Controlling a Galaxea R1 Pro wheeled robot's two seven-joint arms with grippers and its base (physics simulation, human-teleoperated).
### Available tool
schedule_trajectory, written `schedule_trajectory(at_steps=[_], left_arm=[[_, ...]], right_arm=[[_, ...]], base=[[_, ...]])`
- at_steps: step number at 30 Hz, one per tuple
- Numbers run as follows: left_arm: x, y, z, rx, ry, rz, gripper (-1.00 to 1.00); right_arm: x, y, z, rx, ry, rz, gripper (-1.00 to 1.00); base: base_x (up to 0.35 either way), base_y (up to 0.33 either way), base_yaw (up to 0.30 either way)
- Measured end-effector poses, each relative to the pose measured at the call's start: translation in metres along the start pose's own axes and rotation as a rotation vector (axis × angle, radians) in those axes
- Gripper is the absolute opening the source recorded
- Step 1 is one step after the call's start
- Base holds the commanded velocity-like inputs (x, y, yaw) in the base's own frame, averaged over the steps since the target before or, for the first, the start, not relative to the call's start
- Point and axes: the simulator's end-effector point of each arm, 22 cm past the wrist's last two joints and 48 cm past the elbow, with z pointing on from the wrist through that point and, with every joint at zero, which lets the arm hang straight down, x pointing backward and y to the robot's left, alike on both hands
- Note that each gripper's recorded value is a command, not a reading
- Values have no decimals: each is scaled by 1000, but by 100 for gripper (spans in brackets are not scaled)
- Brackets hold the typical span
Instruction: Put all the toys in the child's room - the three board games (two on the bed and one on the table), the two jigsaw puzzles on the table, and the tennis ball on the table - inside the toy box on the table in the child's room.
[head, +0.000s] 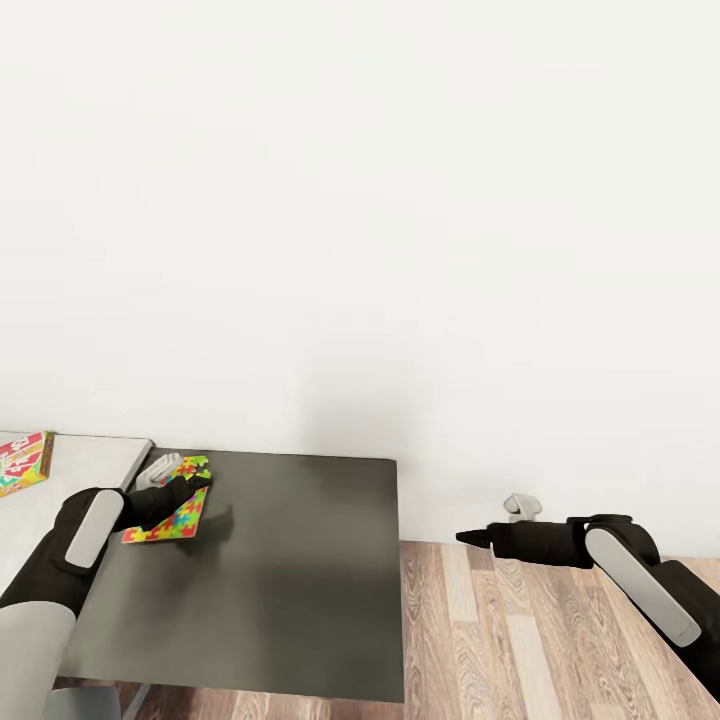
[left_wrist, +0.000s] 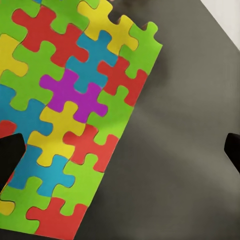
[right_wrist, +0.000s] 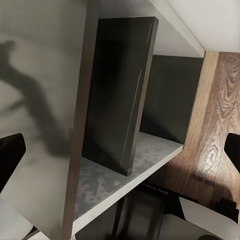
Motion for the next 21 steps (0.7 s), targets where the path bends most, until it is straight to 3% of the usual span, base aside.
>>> schedule_trajectory(at_steps=[12,21], left_arm=[[1,-1,0,6,1,-3,100],[1,-3,1,11,2,-7,100]], right_arm=[[0,0,0,-1,0,0,100],[0,0,1,-1,0,1,100]], base=[[-6,-7,0],[-90,-130,0]])
